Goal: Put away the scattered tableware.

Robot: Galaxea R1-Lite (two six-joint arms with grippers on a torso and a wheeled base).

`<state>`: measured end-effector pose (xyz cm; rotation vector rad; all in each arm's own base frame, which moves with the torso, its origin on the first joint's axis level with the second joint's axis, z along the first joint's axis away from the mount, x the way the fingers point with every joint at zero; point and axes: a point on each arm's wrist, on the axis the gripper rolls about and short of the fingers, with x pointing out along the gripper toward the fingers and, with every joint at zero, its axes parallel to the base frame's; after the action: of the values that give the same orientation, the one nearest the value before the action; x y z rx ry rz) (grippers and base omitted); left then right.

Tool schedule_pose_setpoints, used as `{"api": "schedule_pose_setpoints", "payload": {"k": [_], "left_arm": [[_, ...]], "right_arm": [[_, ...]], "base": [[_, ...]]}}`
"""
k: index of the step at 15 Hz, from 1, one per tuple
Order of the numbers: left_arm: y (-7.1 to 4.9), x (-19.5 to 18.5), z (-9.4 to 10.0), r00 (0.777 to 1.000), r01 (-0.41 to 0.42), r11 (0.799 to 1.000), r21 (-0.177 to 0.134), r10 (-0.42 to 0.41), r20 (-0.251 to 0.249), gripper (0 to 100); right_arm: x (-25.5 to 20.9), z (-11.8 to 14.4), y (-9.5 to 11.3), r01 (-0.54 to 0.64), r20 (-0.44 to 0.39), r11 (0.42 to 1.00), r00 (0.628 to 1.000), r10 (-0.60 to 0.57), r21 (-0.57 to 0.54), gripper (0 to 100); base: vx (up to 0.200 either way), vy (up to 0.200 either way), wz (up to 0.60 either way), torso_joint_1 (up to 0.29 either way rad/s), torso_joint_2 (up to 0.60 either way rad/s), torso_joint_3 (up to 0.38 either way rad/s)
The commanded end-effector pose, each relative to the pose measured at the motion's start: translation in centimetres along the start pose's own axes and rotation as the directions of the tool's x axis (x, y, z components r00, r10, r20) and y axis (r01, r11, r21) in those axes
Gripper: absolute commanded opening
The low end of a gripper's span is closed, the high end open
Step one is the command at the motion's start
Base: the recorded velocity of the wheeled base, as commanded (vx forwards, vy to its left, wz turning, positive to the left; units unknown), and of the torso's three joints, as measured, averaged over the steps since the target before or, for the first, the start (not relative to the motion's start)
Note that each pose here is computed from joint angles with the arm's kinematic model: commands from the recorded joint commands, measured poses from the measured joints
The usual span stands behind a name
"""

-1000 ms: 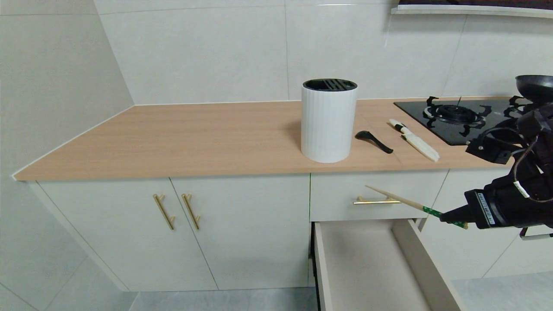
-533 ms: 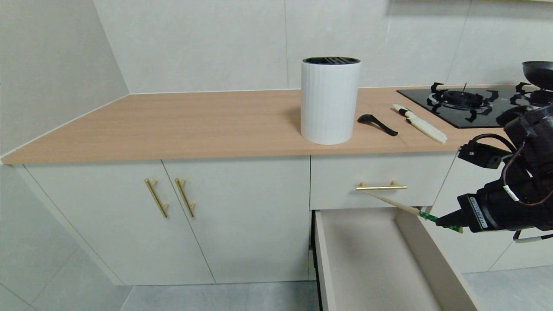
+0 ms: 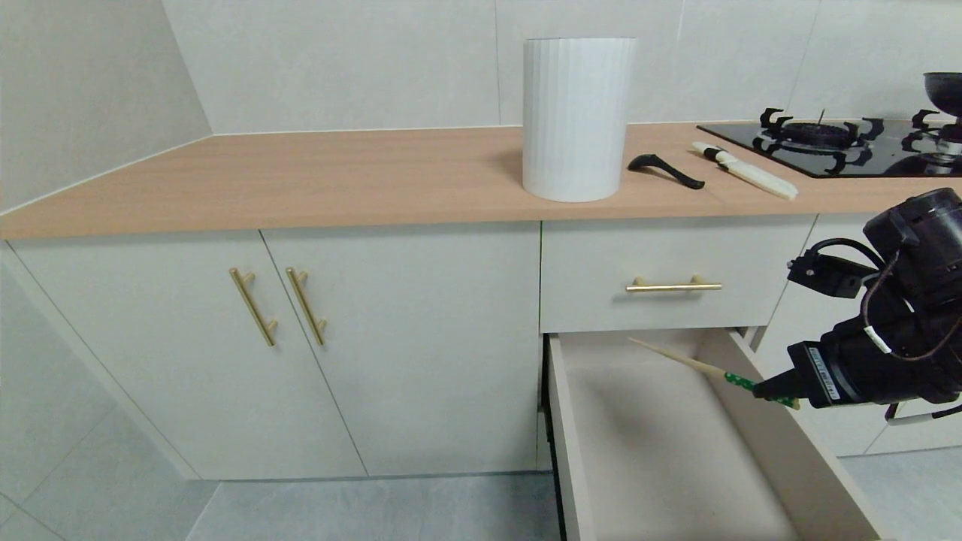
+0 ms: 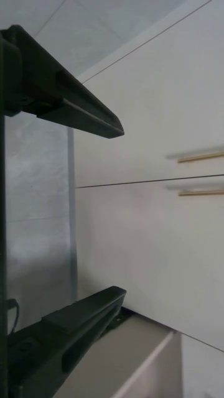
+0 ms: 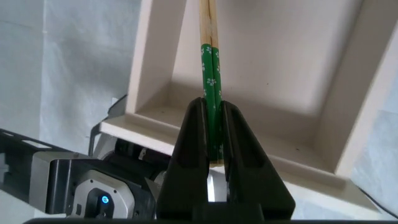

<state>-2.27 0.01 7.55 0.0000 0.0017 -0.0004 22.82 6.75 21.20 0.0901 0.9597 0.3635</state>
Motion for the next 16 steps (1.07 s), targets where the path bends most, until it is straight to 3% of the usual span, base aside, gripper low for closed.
{"api": "schedule_pose_setpoints", "payload": {"k": [1, 8, 12, 16], "left_arm": [[0.0, 0.0, 0.0, 1.000, 0.000, 1.000, 0.000, 0.000, 0.000, 100], [0.0, 0.0, 0.0, 1.000, 0.000, 1.000, 0.000, 0.000, 0.000, 100], [0.0, 0.0, 0.0, 1.000, 0.000, 1.000, 0.000, 0.000, -0.001, 100], [0.0, 0.0, 0.0, 1.000, 0.000, 1.000, 0.000, 0.000, -0.001, 100]], "right_arm": [[0.1, 0.0, 0.0, 0.000, -0.003, 1.000, 1.000, 0.000, 0.000, 0], [1.0, 0.2, 0.0, -0.002, -0.015, 1.000, 1.000, 0.002, -0.004, 0], [5.7, 0.6, -0.2, 0.002, -0.119, 1.000, 0.993, -0.002, 0.002, 0], [10.3, 1.1, 0.1, 0.002, -0.133, 0.997, 0.991, 0.009, 0.081, 0]], "base": [[0.000, 0.000, 0.00, -0.100, 0.45, 0.344], [0.000, 0.000, 0.00, -0.019, 0.10, 0.068], [0.000, 0.000, 0.00, 0.000, 0.00, 0.000], [0.000, 0.000, 0.00, 0.000, 0.00, 0.000]]}}
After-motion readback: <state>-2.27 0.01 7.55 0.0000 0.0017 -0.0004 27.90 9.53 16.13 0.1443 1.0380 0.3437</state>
